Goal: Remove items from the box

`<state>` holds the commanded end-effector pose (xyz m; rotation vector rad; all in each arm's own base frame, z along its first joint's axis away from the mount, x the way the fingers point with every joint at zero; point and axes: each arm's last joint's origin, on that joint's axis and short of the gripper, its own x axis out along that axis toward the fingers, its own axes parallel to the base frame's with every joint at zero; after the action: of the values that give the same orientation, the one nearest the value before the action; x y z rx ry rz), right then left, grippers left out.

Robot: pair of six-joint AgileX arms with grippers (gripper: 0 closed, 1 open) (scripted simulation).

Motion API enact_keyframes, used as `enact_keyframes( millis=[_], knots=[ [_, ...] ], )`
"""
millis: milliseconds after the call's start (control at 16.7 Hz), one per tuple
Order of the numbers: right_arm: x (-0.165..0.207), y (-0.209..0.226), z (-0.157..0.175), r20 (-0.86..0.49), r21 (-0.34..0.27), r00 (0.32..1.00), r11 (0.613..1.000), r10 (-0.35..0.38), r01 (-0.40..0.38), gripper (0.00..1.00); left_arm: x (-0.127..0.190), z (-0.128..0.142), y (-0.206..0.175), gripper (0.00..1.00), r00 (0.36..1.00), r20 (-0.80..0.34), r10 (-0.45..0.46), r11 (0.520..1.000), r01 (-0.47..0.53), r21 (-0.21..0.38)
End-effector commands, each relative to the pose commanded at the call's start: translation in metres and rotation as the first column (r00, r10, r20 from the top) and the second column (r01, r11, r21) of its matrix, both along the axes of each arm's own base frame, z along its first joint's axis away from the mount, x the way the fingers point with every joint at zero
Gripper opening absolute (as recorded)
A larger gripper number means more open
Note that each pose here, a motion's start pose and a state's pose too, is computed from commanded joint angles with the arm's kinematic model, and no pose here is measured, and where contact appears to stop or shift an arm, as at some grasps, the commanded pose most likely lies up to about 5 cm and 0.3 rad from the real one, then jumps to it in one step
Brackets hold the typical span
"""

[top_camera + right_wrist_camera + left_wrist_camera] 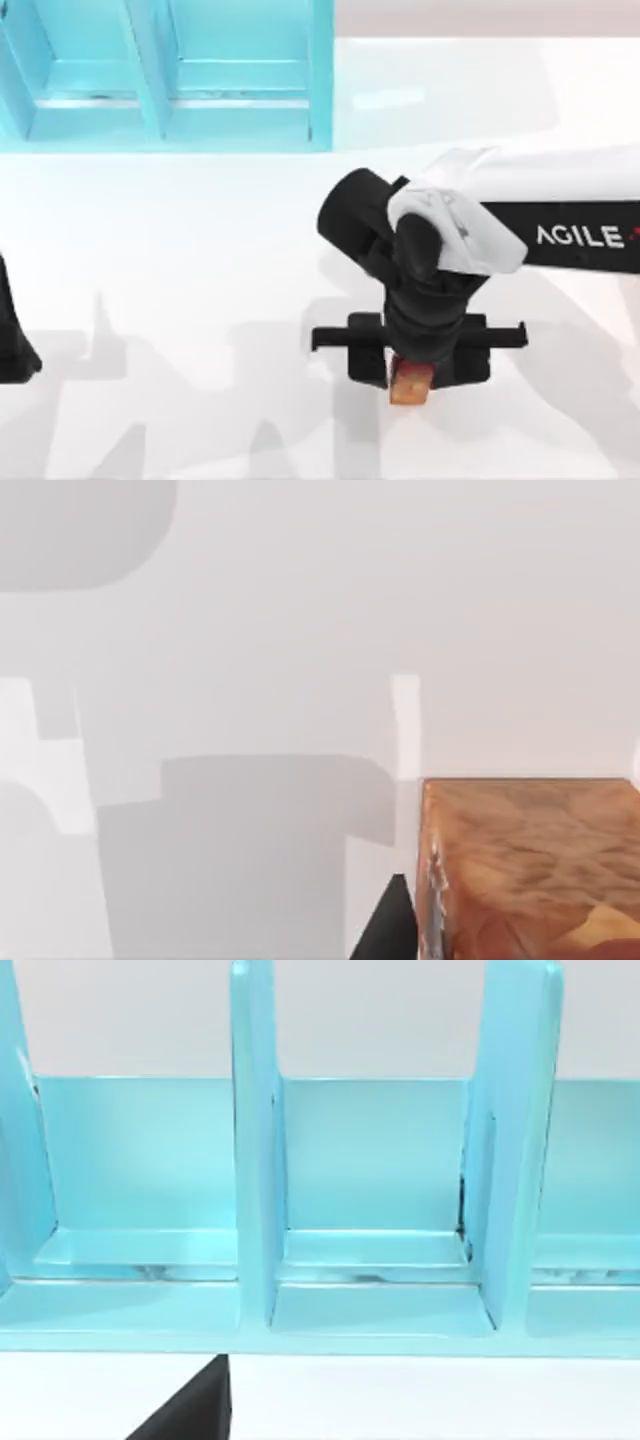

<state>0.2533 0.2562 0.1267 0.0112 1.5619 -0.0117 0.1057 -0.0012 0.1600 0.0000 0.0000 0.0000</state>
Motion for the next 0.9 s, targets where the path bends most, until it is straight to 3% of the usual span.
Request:
enact_keyframes(
  millis=[240,900],
  knots=[
    [0.0000,0.0000,0.0000,0.000,0.000,1.000,1.000,0.000,0.000,0.98,0.0000,0.0000,0.0000,1.00,1.000,0.000,0.000,1.000,0.000,0.000],
    [0.0007,0.0001,0.0043,0.000,0.000,1.000,1.000,-0.001,0.001,1.00,0.0000,0.0000,0.0000,1.00,1.000,0.000,0.000,1.000,0.000,0.000]
  ],
)
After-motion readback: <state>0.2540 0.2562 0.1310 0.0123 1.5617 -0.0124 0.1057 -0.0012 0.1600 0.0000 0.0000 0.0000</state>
